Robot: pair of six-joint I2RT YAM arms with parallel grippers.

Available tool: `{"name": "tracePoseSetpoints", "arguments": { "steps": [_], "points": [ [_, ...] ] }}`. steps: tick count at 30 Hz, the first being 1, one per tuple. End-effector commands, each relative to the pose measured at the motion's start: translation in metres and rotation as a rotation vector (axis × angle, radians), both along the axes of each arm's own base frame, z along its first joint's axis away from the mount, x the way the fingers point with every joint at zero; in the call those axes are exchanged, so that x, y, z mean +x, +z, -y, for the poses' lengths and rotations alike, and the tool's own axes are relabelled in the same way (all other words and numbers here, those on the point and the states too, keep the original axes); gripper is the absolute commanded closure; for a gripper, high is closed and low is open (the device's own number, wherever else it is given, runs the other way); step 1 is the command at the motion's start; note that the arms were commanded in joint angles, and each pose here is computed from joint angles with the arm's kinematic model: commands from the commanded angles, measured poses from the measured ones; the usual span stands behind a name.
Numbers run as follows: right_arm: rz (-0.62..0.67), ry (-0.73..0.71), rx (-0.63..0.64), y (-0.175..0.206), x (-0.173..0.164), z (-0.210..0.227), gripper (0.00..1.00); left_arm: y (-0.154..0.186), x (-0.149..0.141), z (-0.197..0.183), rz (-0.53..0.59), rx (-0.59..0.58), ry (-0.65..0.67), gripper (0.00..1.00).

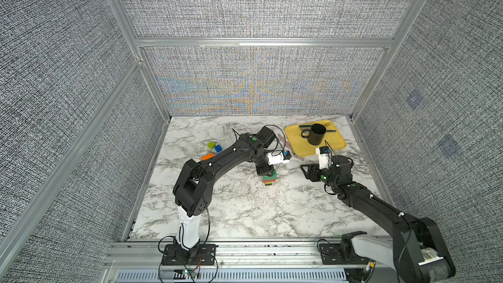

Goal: Assemble a carrot with lego
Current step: Assemble the lego brick with the lego brick.

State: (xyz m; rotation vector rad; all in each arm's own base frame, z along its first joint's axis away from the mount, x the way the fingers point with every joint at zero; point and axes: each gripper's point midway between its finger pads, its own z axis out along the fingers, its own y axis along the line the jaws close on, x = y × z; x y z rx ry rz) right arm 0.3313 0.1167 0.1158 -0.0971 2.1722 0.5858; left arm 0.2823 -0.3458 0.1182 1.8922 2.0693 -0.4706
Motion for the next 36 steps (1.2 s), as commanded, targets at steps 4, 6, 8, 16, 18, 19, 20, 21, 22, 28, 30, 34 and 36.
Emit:
{"name": "tracePoseSetpoints", "arguments": {
  "steps": [4, 6, 8, 16, 18, 19, 20, 21, 22, 28, 30, 34, 36],
  "points": [
    [0.005, 0.007, 0.012, -0.001, -0.001, -0.002, 0.34, 0.002, 0.002, 0.005, 0.001, -0.028, 0.010, 0.92],
    [0.005, 0.007, 0.012, -0.001, -0.001, -0.002, 0.34, 0.000, 0.003, 0.006, 0.000, -0.027, 0.011, 0.92],
    [0.001, 0.009, 0.012, -0.003, -0.002, -0.002, 0.35, -0.004, 0.004, 0.006, -0.002, -0.018, 0.011, 0.92],
    [-0.003, 0.008, 0.009, -0.005, -0.004, -0.001, 0.34, -0.015, -0.002, -0.001, -0.026, 0.013, 0.009, 0.92],
    [-0.007, 0.007, 0.009, -0.007, -0.004, -0.001, 0.34, -0.020, -0.003, -0.004, -0.029, 0.030, 0.014, 0.92],
    [-0.004, 0.007, 0.010, -0.006, -0.004, -0.001, 0.34, -0.023, -0.004, -0.006, -0.033, 0.040, 0.016, 0.92],
    [-0.005, 0.007, 0.012, -0.006, -0.004, -0.001, 0.35, -0.027, -0.005, -0.009, -0.038, 0.050, 0.014, 0.92],
    [-0.006, 0.008, 0.012, -0.006, -0.005, -0.001, 0.34, -0.029, -0.005, -0.011, -0.042, 0.058, 0.015, 0.92],
    [-0.004, 0.006, 0.014, -0.005, -0.004, -0.001, 0.35, -0.032, -0.006, -0.014, -0.045, 0.070, 0.017, 0.93],
    [-0.011, 0.006, 0.014, -0.008, -0.006, -0.001, 0.34, -0.049, -0.012, -0.032, -0.080, 0.121, 0.036, 0.95],
    [-0.011, 0.004, 0.016, -0.008, -0.007, -0.001, 0.34, -0.056, -0.012, -0.042, -0.095, 0.138, 0.064, 0.95],
    [-0.017, 0.003, 0.015, -0.012, -0.008, -0.001, 0.34, -0.050, -0.010, -0.043, -0.086, 0.109, 0.088, 0.89],
    [-0.022, 0.005, 0.019, -0.013, -0.006, -0.002, 0.34, -0.037, -0.006, -0.034, -0.072, 0.068, 0.091, 0.83]
  ]
}}
